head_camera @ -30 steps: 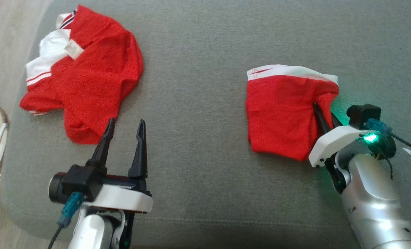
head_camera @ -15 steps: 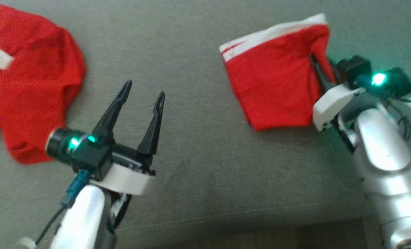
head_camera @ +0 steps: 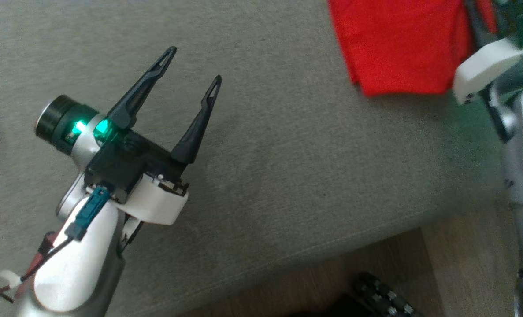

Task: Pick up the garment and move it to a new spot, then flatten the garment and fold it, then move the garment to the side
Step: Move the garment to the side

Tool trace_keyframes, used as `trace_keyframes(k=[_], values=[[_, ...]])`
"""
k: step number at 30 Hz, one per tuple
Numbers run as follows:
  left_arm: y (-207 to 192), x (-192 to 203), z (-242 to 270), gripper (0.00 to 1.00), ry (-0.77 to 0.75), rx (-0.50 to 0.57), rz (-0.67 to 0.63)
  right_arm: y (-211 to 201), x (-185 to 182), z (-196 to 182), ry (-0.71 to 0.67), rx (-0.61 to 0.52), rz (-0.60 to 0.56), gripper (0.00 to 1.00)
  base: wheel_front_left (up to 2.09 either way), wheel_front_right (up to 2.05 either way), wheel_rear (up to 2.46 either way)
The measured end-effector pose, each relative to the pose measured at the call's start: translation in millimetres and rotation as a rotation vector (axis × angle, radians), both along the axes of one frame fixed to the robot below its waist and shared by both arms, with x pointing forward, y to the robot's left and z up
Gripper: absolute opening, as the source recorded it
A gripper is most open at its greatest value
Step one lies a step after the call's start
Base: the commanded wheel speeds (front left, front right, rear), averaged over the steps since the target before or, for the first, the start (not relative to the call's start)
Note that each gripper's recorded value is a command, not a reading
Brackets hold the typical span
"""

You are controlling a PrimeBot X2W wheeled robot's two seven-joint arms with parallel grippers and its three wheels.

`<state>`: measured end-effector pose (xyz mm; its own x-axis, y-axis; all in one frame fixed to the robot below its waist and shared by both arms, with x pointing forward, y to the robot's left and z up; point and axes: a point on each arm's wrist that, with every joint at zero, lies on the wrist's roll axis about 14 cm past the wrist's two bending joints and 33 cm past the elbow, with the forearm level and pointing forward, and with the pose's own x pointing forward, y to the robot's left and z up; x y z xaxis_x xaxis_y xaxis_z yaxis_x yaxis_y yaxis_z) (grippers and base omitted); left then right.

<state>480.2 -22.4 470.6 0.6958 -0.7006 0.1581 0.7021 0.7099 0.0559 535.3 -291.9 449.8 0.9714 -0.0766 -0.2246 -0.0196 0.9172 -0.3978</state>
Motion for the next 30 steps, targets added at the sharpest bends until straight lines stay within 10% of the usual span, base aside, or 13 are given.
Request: trace_keyframes(k=[22,24,30], values=[[-25,5,-26,1.00,0.038,-0.050,-0.095,-69,-14,5,-0.029,-0.105,-0.238,0.00,0.00,0.00,0.00],[-24,5,-26,1.00,0.043,-0.056,-0.093,-68,-13,10,-0.056,-0.102,-0.240,1.00,0.00,0.00,0.00],[-24,4,-19,1.00,0.033,-0.060,-0.089,-63,-11,21,-0.095,-0.090,-0.239,1.00,0.00,0.00,0.00]])
